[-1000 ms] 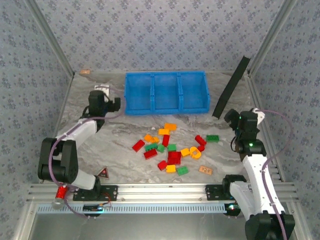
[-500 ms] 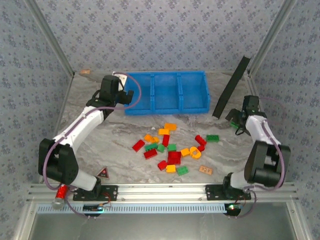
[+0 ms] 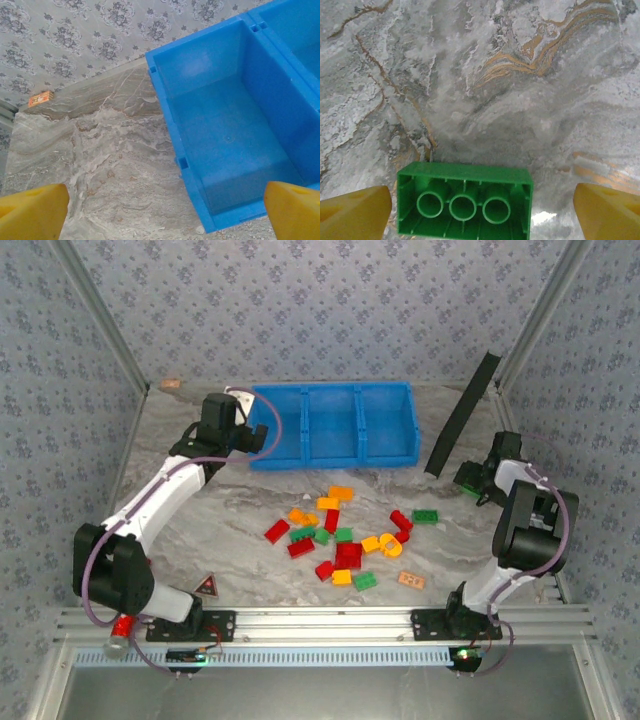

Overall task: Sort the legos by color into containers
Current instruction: Pick up the lego from the middle-right of the table, then pick up the lego from the center of the table, then place the lego in the container.

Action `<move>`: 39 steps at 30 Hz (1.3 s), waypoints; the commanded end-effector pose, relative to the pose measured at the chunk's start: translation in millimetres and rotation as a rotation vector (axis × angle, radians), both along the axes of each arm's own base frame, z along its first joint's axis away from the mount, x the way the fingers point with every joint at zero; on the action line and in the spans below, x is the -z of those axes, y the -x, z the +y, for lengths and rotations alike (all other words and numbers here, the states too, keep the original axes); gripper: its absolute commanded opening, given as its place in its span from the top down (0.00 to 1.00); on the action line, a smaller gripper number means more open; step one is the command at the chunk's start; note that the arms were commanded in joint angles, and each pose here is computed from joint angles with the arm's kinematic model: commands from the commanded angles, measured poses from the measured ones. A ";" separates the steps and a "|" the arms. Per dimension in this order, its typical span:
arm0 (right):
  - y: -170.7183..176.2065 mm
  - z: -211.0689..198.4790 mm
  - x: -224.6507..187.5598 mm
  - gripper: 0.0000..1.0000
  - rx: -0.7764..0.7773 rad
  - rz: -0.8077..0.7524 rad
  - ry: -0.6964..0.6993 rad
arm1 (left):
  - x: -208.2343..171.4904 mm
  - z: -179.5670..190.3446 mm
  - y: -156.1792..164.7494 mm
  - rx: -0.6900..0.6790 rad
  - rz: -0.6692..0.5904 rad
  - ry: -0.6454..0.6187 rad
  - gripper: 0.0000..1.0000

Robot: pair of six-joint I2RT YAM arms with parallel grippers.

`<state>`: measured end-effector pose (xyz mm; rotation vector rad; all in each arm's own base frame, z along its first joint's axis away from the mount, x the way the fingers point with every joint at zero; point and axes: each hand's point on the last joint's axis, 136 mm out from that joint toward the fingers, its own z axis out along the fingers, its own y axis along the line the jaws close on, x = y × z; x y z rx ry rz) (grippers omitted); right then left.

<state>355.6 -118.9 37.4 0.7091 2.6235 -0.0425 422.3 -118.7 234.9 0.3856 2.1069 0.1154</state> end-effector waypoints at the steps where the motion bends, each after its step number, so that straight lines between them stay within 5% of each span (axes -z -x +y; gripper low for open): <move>1: -12.2 -1.3 -1.0 0.06 -0.038 -0.021 -0.007 | -7.9 -3.4 3.7 0.027 -0.011 0.003 0.00; 17: -17.7 5.6 17.5 0.27 -0.084 0.030 -0.026 | 16.2 5.4 26.4 -0.020 0.098 0.007 0.00; 26: -14.0 16.3 17.9 0.37 -0.100 0.067 -0.018 | 67.2 10.0 92.9 -0.104 0.327 0.147 0.00; 29: -8.5 21.5 10.8 0.45 -0.088 0.073 -0.008 | 83.3 4.0 119.0 -0.075 0.375 0.133 0.01; 39: 10.0 73.0 -33.5 0.45 -0.159 0.026 -0.032 | 129.7 -40.7 169.6 0.072 0.494 0.095 0.02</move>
